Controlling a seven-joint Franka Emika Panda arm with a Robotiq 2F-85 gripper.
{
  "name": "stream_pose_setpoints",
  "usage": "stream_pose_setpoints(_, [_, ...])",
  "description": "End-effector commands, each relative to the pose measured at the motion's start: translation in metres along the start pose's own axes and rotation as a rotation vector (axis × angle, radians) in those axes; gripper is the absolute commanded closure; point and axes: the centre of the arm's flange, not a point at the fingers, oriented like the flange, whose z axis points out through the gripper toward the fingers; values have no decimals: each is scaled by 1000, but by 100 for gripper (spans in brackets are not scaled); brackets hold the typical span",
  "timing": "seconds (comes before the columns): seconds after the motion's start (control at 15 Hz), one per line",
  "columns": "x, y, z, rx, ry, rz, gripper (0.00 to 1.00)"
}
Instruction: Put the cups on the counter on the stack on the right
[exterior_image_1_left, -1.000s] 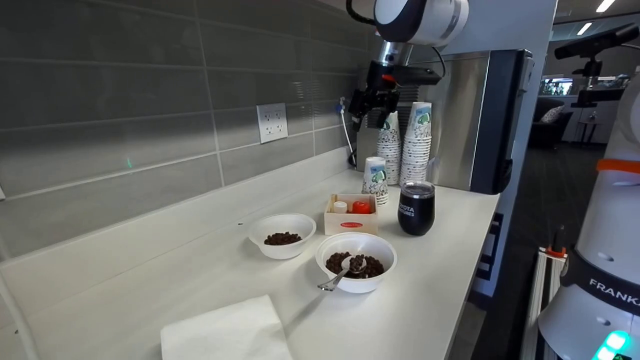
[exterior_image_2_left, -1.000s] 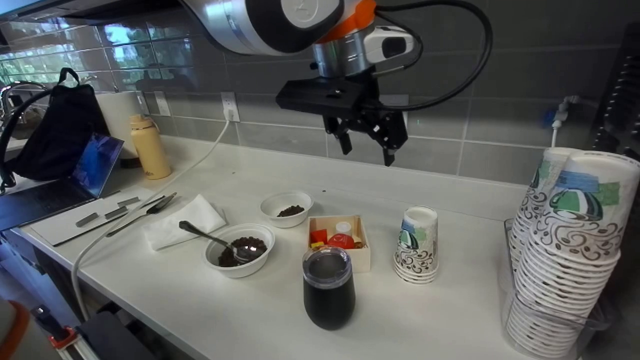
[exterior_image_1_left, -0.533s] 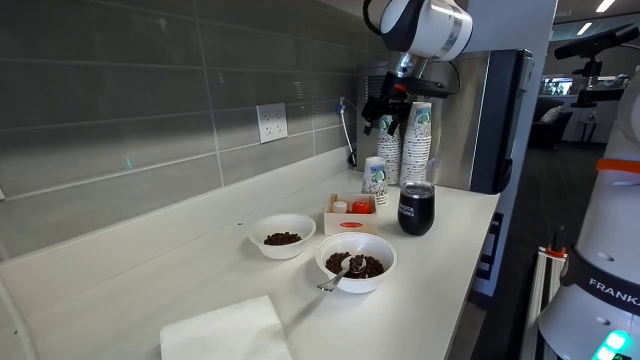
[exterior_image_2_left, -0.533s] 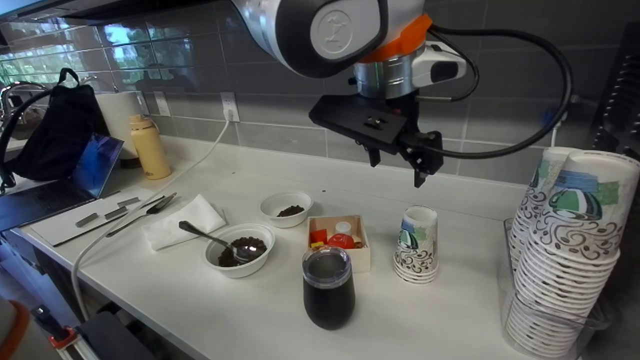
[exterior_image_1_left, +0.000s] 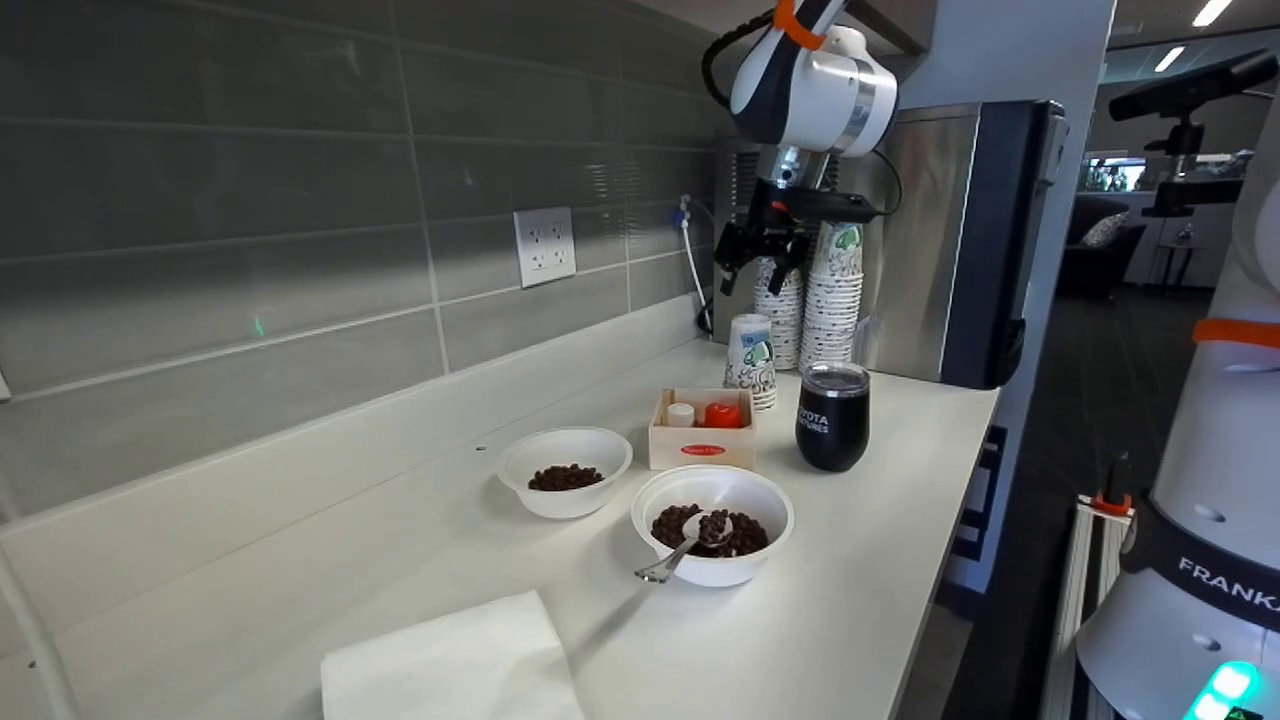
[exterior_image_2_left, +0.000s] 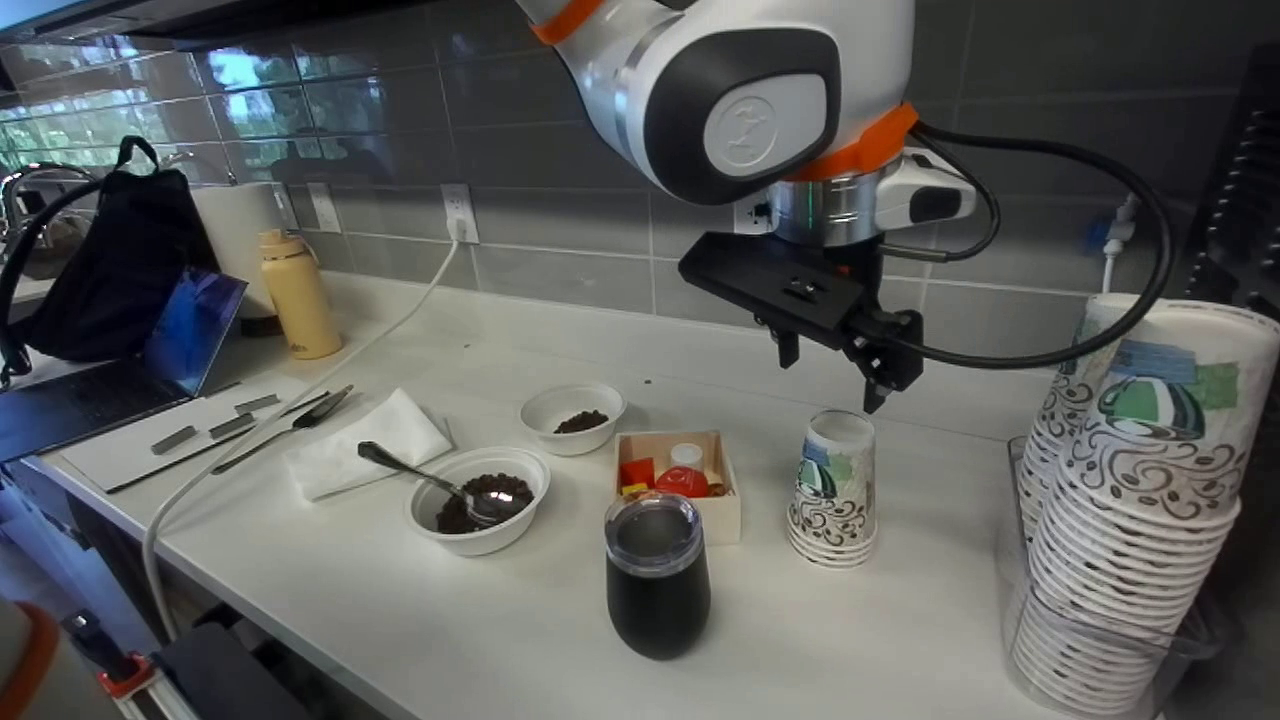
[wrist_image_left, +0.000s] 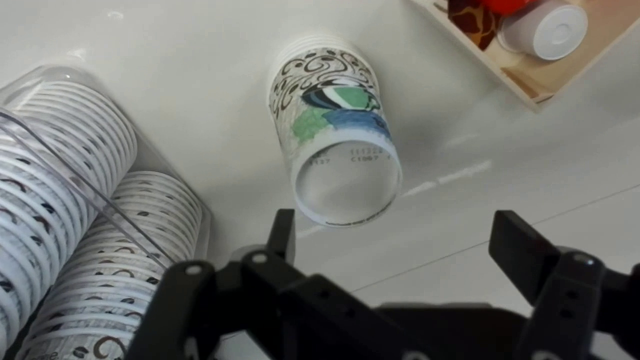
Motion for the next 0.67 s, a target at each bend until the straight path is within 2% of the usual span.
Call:
stream_pose_setpoints(0.0, [29,8,22,-26,-65,36,0])
stream_pose_setpoints(0.4, [38,3,54,-40,-157,44,0])
stream_pose_setpoints(0.6, [41,2,65,-77,-202,55,0])
